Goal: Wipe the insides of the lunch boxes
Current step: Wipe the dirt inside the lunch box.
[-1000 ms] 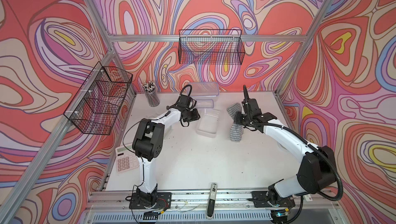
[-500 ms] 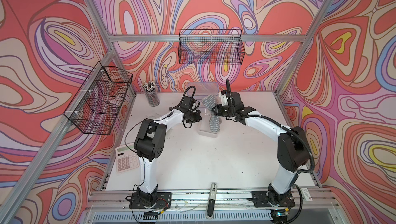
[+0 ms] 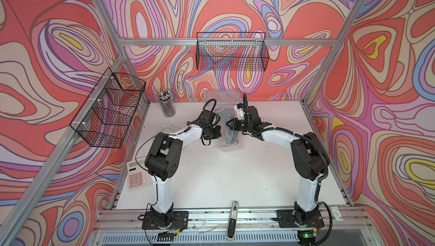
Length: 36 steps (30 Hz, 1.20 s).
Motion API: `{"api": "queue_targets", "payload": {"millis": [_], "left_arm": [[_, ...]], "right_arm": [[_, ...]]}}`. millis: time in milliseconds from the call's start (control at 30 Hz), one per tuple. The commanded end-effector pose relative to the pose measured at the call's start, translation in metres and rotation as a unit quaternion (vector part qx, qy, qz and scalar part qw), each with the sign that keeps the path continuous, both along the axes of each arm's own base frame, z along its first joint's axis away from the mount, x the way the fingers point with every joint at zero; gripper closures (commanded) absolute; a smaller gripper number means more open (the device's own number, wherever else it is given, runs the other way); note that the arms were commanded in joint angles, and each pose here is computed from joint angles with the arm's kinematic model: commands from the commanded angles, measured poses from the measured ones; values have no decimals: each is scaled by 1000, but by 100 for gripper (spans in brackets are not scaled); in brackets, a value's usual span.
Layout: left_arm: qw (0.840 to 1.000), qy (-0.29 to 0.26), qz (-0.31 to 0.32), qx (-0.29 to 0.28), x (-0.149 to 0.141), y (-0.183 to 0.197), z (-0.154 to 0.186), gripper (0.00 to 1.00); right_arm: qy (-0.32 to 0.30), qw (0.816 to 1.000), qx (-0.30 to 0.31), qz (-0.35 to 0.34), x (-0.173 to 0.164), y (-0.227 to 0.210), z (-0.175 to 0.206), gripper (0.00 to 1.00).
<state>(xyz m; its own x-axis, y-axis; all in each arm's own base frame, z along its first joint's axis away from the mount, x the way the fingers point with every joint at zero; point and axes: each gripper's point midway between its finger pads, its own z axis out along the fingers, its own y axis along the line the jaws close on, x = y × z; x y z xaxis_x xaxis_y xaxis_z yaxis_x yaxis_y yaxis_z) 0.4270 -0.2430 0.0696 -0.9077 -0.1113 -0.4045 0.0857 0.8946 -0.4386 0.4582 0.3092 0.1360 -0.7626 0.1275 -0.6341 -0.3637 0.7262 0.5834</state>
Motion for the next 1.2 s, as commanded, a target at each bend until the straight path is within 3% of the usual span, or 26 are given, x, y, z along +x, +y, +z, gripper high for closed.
{"api": "queue_targets", "payload": {"millis": [0,333,567,767,1167], "left_arm": [[998,-25,29,41,-9,14,20,100],[975,-30,111,190,-49,51,28,100],[969,-23,121,212,-63,47,14,100],[981,-25,107,159,-73,30,5,100],[999,-24,35,28,-93,-9,-5,100]], "right_arm": [[-12,999,-35,3,-12,-1,0,100],[29,982,-185,14,-73,-9,-33,100],[80,972,-219,41,-110,2,-56,100],[133,972,-192,9,-115,6,-81,100],[158,971,-171,-48,-86,23,-104,100]]}}
